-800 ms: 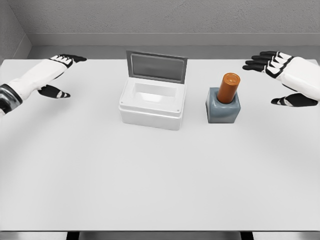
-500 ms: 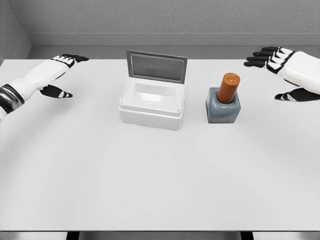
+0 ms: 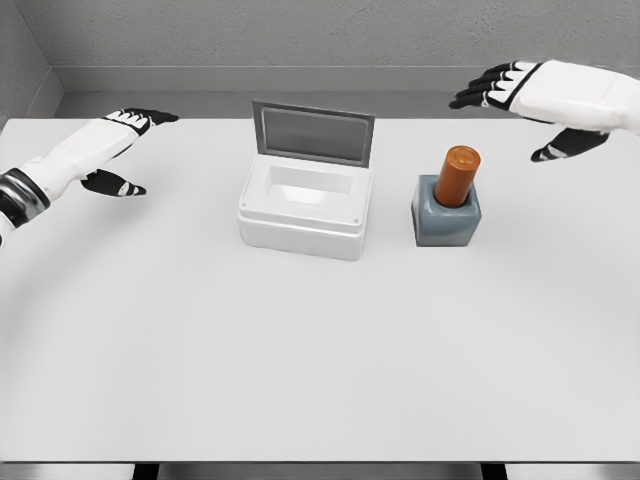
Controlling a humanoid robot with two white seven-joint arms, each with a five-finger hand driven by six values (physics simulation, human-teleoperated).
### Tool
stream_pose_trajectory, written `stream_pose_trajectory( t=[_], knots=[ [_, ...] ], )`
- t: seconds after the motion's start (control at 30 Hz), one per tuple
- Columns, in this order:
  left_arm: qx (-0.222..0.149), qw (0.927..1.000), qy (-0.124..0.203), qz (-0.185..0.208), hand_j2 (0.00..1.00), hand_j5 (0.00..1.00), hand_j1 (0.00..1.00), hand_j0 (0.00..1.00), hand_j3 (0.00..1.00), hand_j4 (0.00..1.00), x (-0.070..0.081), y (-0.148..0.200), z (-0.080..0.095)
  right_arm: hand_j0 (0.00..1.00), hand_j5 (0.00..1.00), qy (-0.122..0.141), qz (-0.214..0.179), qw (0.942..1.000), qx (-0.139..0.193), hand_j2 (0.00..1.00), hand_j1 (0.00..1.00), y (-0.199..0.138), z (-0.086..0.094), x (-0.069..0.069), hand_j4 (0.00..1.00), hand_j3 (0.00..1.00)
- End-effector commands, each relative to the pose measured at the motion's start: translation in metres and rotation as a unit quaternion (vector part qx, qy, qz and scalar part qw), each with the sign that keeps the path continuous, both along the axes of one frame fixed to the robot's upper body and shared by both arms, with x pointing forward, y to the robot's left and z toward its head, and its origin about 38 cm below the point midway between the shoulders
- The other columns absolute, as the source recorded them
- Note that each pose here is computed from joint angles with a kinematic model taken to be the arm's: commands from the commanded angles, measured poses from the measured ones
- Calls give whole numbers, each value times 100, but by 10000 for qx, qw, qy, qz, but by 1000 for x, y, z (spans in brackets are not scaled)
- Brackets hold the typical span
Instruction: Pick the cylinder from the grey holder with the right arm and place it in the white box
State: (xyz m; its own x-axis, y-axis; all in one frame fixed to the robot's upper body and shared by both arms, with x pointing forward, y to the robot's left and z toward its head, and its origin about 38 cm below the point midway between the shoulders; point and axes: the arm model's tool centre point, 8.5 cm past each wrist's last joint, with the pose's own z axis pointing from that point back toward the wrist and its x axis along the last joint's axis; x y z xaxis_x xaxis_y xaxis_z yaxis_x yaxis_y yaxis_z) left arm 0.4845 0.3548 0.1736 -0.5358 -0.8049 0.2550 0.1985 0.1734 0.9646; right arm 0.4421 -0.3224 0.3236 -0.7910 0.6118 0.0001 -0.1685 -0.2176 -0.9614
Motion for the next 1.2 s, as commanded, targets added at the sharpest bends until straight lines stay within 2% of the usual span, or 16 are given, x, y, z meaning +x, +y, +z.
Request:
stream_pose_trajectory(
  t=[0.0, 0.23, 0.3, 0.8, 0.87, 1.13, 1.17],
  knots=[
    [-37, 10000, -7, 15, 100, 100, 100, 100, 100, 100, 0, 1, 1, 100, 100, 497, -19, 9988, -50, 100, 100, 8, -34, 9, 100, 100],
    [-37, 10000, -1, 20, 100, 100, 100, 100, 100, 100, 0, 1, 1, 100, 100, 402, 69, 9992, -53, 100, 100, 18, -26, 15, 100, 100],
    [-41, 10000, -6, 25, 100, 100, 100, 100, 100, 100, 0, 1, 1, 100, 100, 524, 103, 9985, -90, 100, 100, 26, -34, 23, 100, 100],
    [-1, 10000, 12, 1, 100, 100, 100, 100, 100, 100, 0, 0, 0, 100, 100, 890, 109, 9956, -289, 100, 100, 31, -62, 27, 100, 100],
    [-1, 10000, 12, 1, 100, 100, 100, 100, 100, 100, 0, 0, 0, 84, 84, 896, 105, 9955, -297, 84, 84, 31, -62, 27, 84, 84],
    [-13, 10000, 6, 3, 100, 100, 100, 100, 100, 100, 0, 0, 0, 83, 83, 1003, 50, 9944, -338, 83, 83, 27, -70, 28, 83, 83],
    [-13, 10000, 6, 3, 100, 100, 100, 100, 100, 100, 0, 0, 0, 80, 80, 1003, 50, 9944, -338, 80, 80, 27, -70, 28, 80, 80]
  ],
)
